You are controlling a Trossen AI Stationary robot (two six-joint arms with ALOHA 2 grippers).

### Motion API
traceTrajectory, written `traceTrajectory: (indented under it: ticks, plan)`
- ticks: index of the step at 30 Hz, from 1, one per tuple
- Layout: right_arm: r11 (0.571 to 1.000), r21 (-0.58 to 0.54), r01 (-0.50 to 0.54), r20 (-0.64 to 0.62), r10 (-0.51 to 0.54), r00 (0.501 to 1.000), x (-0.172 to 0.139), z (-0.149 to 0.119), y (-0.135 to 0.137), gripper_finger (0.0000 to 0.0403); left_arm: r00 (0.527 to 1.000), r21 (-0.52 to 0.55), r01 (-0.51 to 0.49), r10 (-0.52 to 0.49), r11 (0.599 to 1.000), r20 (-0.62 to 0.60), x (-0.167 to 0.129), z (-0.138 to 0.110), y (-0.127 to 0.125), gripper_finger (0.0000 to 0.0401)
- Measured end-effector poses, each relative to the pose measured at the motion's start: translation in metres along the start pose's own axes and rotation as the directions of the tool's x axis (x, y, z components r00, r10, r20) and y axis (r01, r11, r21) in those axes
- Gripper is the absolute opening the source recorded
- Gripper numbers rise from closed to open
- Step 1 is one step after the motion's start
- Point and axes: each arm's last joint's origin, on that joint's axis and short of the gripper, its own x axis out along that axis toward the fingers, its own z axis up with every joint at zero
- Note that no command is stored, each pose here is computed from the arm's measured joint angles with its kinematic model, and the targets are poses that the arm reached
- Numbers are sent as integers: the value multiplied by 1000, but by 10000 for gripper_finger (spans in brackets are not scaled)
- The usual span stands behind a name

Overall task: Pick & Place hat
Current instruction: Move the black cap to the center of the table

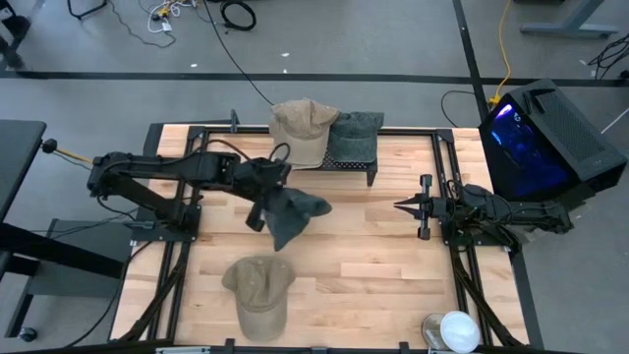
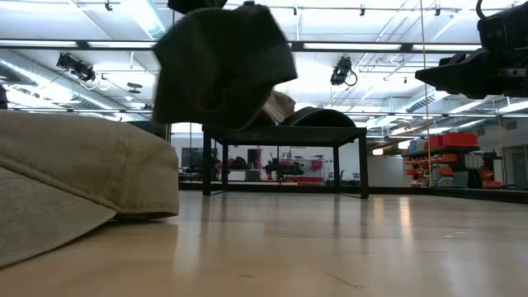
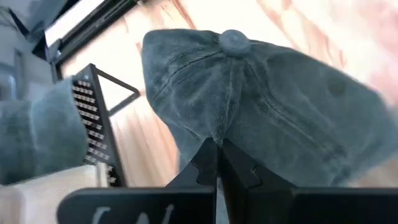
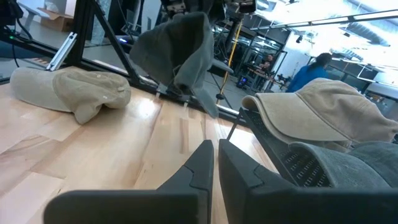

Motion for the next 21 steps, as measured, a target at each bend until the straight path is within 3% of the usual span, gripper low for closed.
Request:
traceTrajectory:
  ticks: [4,14,21]
  plan:
    - [1000,0,0,0,0,1000,0,0,0,29,1000,-110,3,-1,994,13,11,6,3,5]
    - [1000,0,0,0,0,1000,0,0,0,29,999,-222,2,7,975,41,55,13,8,5]
    - [1000,0,0,0,0,1000,0,0,0,29,996,-232,32,-13,972,83,92,15,11,5]
